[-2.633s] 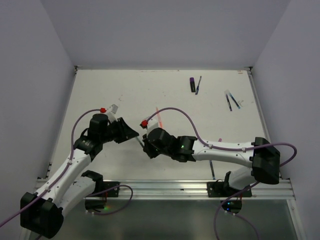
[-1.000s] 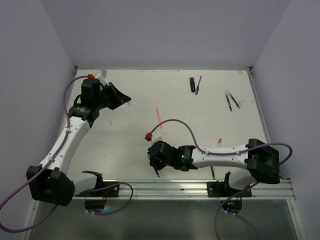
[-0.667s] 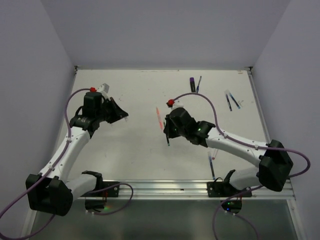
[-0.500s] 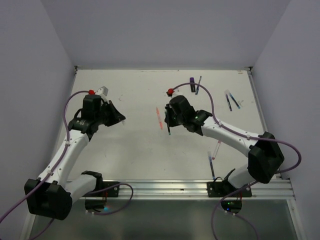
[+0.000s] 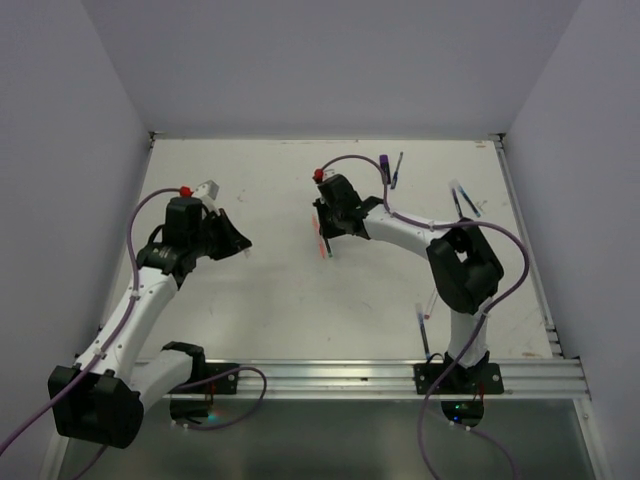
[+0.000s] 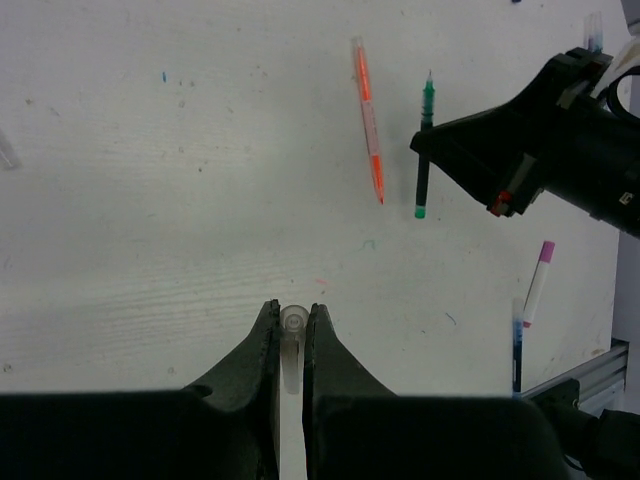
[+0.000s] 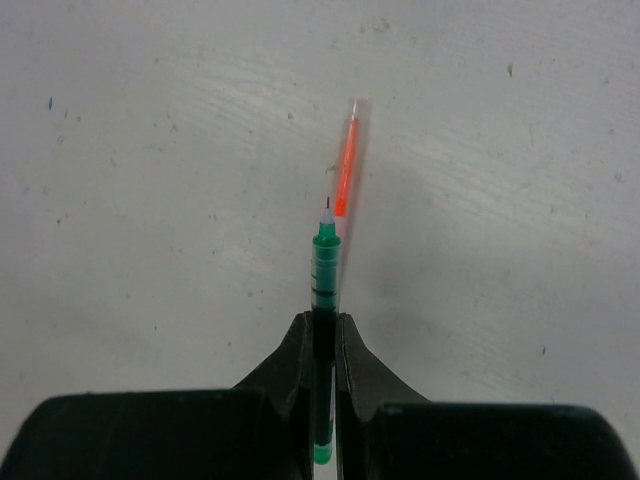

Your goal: Open the pen caps

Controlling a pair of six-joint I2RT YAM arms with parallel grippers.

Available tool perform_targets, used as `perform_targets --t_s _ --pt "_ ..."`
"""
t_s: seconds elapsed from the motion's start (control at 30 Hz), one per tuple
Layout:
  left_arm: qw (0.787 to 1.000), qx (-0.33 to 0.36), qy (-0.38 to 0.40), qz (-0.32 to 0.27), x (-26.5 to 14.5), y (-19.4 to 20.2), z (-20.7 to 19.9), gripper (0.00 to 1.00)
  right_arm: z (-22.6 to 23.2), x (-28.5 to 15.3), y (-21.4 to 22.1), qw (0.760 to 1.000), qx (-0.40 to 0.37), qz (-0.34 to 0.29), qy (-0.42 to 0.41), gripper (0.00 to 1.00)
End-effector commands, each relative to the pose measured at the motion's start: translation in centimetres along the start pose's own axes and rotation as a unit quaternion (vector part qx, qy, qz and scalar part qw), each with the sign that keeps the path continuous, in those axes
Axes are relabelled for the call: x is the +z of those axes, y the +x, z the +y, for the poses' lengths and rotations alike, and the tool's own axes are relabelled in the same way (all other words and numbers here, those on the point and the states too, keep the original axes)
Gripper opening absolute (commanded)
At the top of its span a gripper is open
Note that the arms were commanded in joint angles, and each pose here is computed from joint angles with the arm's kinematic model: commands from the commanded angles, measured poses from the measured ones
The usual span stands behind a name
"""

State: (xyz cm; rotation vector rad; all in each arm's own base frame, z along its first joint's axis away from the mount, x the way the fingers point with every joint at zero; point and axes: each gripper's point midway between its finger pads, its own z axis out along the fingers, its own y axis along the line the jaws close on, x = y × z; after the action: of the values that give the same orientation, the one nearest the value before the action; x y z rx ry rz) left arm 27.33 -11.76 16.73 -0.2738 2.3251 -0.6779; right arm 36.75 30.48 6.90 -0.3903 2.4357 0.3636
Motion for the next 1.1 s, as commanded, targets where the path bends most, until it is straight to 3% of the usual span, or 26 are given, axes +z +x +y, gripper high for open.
perform_targets --t_s 0.0,0.77,1.0,1.07 --pt "1.0 0.01 0.021 0.006 0.0 0.5 -0.4 0.0 1.3 0.3 -4.0 0.999 -0.008 -0.042 -0.024 0.0" --pt "1.0 0.009 0.012 0.014 0.7 0.6 0.0 0.0 -0.3 4.6 -3.2 1.0 0.018 -0.013 -0.008 0.0" --pt "1.0 0.01 0.006 0.016 0.7 0.9 0.4 0.0 -0.3 4.9 -3.2 1.0 0.026 -0.01 -0.01 0.06" --pt "1.0 0.009 0.004 0.018 0.7 1.0 0.5 0.0 -0.4 5.0 -3.1 1.0 0.026 -0.008 -0.009 0.13"
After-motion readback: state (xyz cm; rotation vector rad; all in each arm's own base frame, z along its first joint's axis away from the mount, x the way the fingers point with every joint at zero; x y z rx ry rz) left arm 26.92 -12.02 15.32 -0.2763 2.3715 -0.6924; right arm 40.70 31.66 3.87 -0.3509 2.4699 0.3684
